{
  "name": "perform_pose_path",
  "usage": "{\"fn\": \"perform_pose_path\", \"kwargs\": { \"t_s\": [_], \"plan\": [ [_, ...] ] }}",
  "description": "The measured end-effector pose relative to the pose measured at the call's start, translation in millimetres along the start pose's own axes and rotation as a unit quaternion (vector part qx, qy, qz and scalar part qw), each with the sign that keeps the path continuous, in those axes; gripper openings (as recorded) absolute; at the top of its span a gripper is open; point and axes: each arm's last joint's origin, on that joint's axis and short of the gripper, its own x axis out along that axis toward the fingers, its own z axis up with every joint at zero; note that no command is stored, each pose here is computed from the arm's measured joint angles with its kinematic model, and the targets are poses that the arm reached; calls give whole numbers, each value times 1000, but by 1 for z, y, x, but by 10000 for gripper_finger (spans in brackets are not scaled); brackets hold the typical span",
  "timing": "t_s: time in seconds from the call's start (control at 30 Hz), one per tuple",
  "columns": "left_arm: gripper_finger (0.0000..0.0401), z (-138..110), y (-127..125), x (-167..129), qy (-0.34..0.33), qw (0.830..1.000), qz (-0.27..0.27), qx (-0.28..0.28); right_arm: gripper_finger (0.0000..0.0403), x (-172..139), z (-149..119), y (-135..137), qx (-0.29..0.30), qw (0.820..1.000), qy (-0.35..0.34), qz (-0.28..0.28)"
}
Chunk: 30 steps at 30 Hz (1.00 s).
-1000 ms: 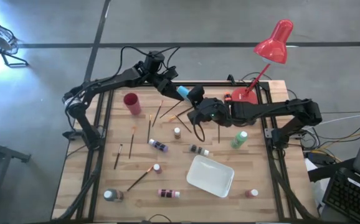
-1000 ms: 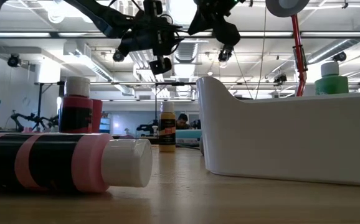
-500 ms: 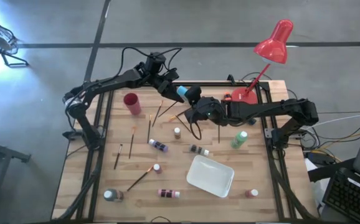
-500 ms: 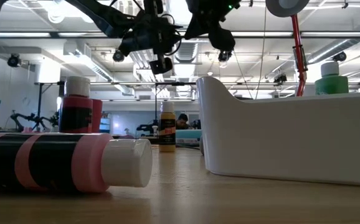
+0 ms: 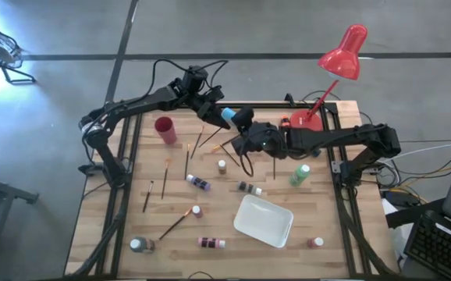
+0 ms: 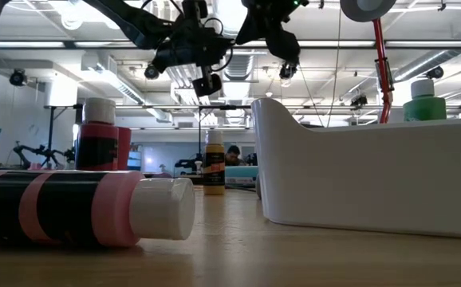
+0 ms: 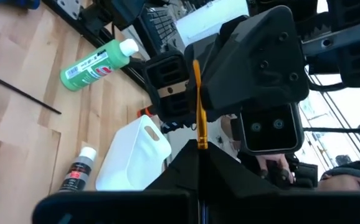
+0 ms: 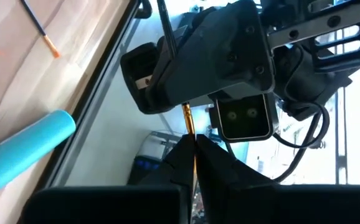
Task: Pick & Place Paint Supplies
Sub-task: Put the orange paintbrush into the pink cup
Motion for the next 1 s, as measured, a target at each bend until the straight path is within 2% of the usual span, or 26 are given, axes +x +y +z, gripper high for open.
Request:
{"fn": "perform_pose_path", "kwargs": {
  "t_s": [0.17,0.3,0.43,0.57,0.73,0.8,0.87,0.93,1.0],
  "plan": [
    [12,0,-1,0,1,1000,-4,14,39,-10,3,-2,44,999,-4,-7],
    [12,1,0,-2,-4,1000,0,26,84,-17,-1,-6,112,993,20,-16],
    [12,2,1,-6,-8,999,4,39,129,-26,-14,-10,189,980,51,-18],
    [12,4,-7,-14,-32,997,29,66,163,-40,-31,-9,293,953,78,7],
    [12,3,-26,-34,-73,987,91,111,186,-57,-58,-8,411,905,98,54],
    [12,0,-39,-43,-93,975,137,146,192,-61,-67,-8,445,888,101,62],
    [12,-5,-54,-50,-109,955,198,190,196,-63,-75,-8,468,876,107,58],
    [12,-13,-70,-56,-118,928,272,228,199,-65,-82,-9,482,867,114,54],
    [12,-21,-86,-60,-124,893,346,260,199,-67,-88,-9,495,860,118,48]
  ]
}}
